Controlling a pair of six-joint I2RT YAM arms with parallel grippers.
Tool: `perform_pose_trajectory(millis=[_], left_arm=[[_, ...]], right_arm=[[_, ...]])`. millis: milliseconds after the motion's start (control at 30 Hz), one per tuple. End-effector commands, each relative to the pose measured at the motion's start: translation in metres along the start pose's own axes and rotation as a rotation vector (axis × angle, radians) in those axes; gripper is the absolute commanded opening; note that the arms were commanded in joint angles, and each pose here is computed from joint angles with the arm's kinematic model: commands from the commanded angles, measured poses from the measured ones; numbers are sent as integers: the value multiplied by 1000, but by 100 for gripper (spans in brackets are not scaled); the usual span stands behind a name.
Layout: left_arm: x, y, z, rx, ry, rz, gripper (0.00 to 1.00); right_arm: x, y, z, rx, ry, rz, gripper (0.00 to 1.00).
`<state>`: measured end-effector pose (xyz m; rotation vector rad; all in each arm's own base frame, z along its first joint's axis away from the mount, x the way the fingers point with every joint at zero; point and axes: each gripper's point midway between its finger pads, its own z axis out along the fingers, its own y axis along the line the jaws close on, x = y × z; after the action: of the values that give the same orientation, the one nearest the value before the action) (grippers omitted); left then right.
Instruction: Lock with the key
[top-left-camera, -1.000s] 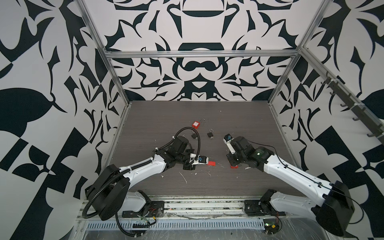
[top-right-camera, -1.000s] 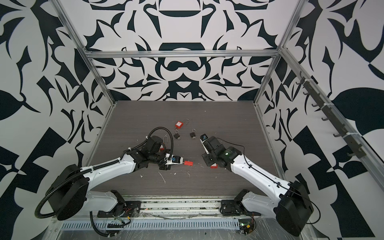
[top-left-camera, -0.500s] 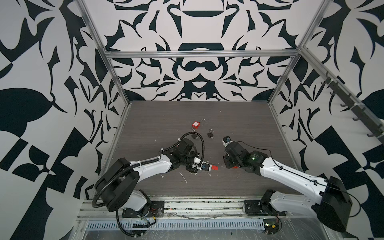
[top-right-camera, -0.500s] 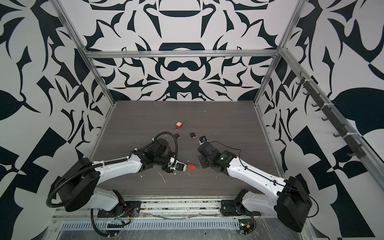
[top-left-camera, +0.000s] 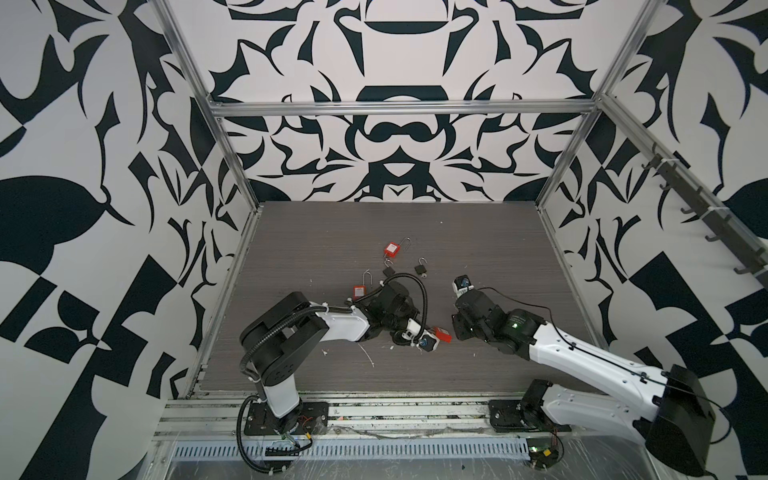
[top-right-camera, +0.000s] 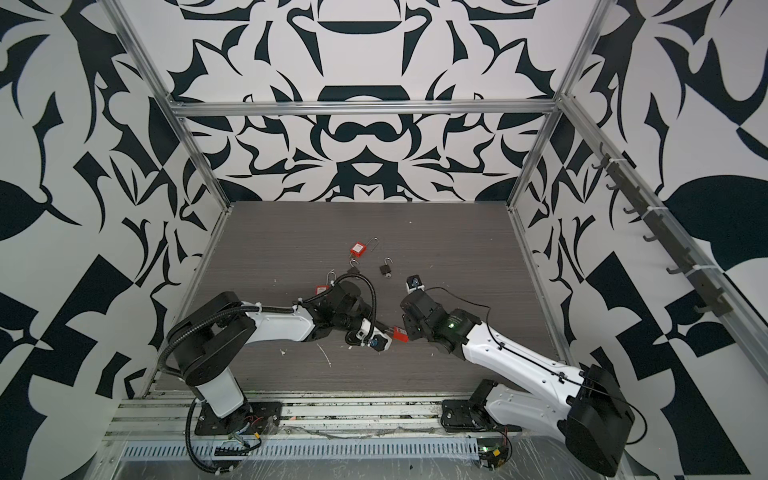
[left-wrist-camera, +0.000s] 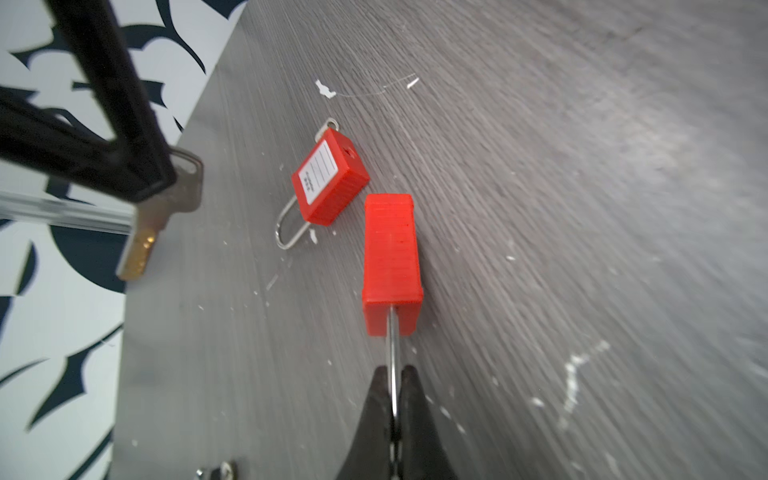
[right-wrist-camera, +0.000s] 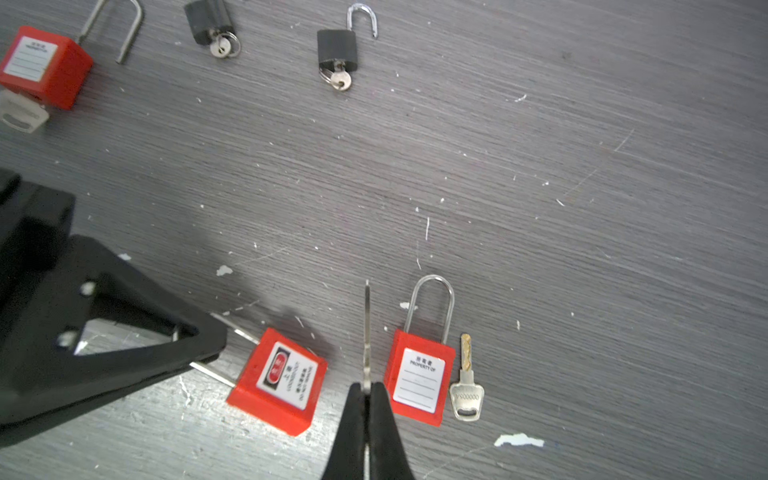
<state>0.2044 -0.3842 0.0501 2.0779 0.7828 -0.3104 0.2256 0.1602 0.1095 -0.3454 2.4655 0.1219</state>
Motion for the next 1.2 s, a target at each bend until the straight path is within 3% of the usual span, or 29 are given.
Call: perform_pose_trajectory(millis=[0,67,167,367,500,700,933,1167], left_arm=[[9,4,10,-17,38,72,0],[11,5,12,-18,44,72,4],[11,4,14,-13,43,73,23],[11,0,10,-7,47,55,41],[7,10,-1,-48,59,-23,45],[-2,34,-36,-146,96,-317,46],[-5,44,-81,-286,124,-763,46],[10,31,-105,-422,155,-881,46]], right_arm=[[-5,-3,-5,12,-35,22,0],[-3,-3,-5,14,-30,19,0],[-1,-4,-4,12,-24,18,0],[3,-4,-4,6,-22,18,0],[4,-1,-6,-16,-22,-13,0],[10,19,0,-101,53,-152,0],[6,31,14,-94,156,-250,0],[1,22,33,28,239,-318,0]])
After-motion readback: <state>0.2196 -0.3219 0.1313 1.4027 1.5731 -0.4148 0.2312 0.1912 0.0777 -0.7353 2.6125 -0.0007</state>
